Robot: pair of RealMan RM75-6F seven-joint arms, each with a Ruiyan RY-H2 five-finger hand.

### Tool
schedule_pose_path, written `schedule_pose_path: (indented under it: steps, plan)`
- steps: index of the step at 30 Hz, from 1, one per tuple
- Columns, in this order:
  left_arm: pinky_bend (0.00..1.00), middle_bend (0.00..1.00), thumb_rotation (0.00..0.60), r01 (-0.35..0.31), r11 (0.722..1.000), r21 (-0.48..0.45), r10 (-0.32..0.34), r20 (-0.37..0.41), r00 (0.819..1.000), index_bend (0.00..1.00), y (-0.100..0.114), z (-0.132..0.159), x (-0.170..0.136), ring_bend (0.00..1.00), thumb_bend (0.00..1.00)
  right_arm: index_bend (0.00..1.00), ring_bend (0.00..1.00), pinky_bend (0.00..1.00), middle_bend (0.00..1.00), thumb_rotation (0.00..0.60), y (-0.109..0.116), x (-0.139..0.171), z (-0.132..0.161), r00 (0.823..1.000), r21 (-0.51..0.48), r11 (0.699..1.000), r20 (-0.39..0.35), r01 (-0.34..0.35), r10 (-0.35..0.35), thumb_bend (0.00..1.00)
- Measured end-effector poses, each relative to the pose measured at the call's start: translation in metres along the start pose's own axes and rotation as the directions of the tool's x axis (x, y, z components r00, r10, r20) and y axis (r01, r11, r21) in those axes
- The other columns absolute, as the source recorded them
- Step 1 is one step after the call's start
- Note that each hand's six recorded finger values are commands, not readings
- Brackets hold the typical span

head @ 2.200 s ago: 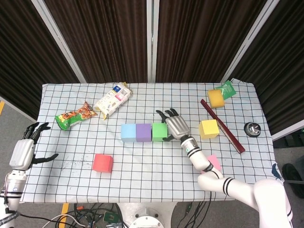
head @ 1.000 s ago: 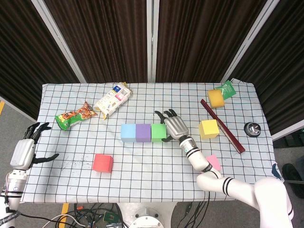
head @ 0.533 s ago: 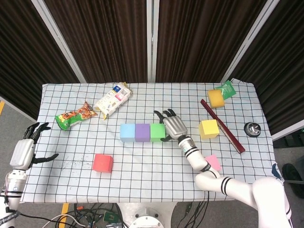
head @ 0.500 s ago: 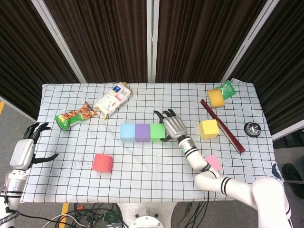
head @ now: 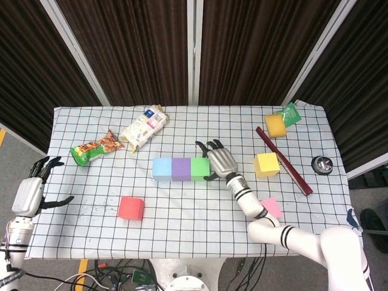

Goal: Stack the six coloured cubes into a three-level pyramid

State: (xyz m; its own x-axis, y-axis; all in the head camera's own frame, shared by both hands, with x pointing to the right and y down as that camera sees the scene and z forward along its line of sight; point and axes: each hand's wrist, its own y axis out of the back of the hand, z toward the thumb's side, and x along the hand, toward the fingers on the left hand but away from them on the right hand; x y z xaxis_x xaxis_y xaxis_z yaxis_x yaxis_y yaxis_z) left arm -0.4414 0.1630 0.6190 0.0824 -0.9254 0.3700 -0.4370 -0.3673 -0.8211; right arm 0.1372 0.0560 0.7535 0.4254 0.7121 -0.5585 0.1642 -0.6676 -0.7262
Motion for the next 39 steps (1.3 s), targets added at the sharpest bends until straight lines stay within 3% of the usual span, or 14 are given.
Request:
schedule_pose_path:
  steps: [9, 22, 28, 33, 39]
  plan:
    - [0.03, 0.19, 0.600, 0.000, 1.000, -0.002, 0.000, -0.001, 1.000, 0.09, 0.000, 0.000, 0.000, 0.02, 0.00, 0.00, 0.00, 0.00, 0.19, 0.600, 0.001, 0.002, -0.002, 0.999, -0.016, 0.999, -0.012, -0.033, 0.033, 0.00]
    - [0.03, 0.19, 0.600, -0.008, 1.000, -0.007, 0.008, -0.002, 1.000, 0.09, 0.001, -0.001, -0.001, 0.02, 0.00, 0.00, 0.00, 0.00, 0.07, 0.600, 0.015, 0.010, -0.001, 0.999, -0.040, 0.999, -0.034, -0.017, 0.016, 0.00]
    - [0.03, 0.19, 0.600, -0.014, 1.000, -0.002, 0.014, -0.002, 1.000, 0.09, 0.003, -0.001, -0.001, 0.02, 0.00, 0.00, 0.00, 0.00, 0.06, 0.600, 0.039, 0.022, -0.004, 0.999, -0.080, 0.997, -0.041, 0.020, -0.023, 0.00]
    - [0.03, 0.19, 0.600, -0.003, 1.000, 0.001, 0.003, 0.004, 1.000, 0.09, 0.001, 0.002, -0.002, 0.02, 0.00, 0.00, 0.00, 0.00, 0.06, 0.600, 0.071, 0.037, -0.010, 0.995, -0.113, 0.990, -0.044, 0.082, -0.088, 0.00]
    - [0.03, 0.21, 0.600, 0.053, 0.999, -0.009, -0.053, 0.044, 0.998, 0.09, -0.005, 0.010, -0.009, 0.02, 0.00, 0.00, 0.00, 0.00, 0.06, 0.600, 0.106, 0.065, -0.024, 0.984, -0.117, 0.979, -0.032, 0.169, -0.174, 0.00]
